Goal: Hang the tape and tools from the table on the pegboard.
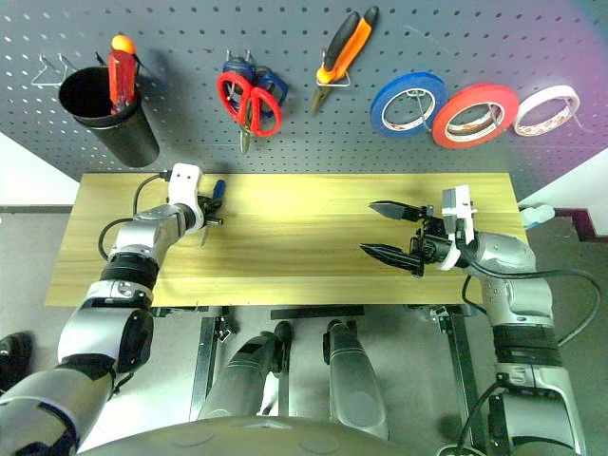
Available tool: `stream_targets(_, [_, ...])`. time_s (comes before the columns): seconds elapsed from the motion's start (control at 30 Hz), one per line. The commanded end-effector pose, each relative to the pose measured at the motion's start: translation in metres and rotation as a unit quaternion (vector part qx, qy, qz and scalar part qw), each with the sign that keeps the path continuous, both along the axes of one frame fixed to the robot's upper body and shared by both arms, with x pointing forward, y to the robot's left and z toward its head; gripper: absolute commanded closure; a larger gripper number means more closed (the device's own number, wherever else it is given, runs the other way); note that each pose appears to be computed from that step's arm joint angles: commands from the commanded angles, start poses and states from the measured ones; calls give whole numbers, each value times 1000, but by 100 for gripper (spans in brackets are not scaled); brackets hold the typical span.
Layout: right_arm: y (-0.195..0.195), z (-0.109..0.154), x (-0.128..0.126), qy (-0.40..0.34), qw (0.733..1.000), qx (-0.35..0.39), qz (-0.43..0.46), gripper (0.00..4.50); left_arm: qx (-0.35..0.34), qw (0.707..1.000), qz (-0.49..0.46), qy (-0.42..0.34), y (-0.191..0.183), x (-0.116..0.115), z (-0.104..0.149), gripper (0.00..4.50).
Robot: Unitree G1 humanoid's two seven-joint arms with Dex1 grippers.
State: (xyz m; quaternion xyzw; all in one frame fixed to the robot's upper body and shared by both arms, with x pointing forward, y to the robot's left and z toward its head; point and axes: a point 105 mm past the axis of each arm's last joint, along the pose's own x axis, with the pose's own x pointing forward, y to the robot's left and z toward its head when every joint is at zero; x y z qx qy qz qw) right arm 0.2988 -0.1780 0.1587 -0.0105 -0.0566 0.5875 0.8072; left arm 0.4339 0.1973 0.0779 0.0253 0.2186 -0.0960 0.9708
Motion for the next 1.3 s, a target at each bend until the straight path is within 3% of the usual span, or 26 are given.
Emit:
stream_targets(0.03, [-1, 4, 2, -15, 1000, 5, -2, 0, -18, 1000, -5, 22, -4, -10, -13, 398])
stream_targets(0.17, [-1, 4, -1, -13, 1000, 16, 13, 0, -2, 1000, -16, 22, -11, -20, -14, 398])
stream_targets(0.4, [-9, 4, -1, -13, 999, 39, 20, 0, 21, 997, -71, 9, -41, -56, -17, 398])
stream_targets(0.6, [-12, 3, 3, -32, 998, 56, 11, 0, 55, 989, -107, -91, -49, -80, 8, 398])
stream_targets(0.83, [-14, 2, 6, -36, 996, 74, 18, 0, 84, 966, -110, -218, -40, -103, 54, 398])
stream_targets(1.0, [-15, 11, -1, -6, 990, 115, 78, 0, 106, 947, -123, -277, -43, -120, 72, 398])
stream_targets(1.3, [-3, 10, -9, -14, 987, 116, 112, 0, 150, 908, -118, -372, -35, -122, 123, 398])
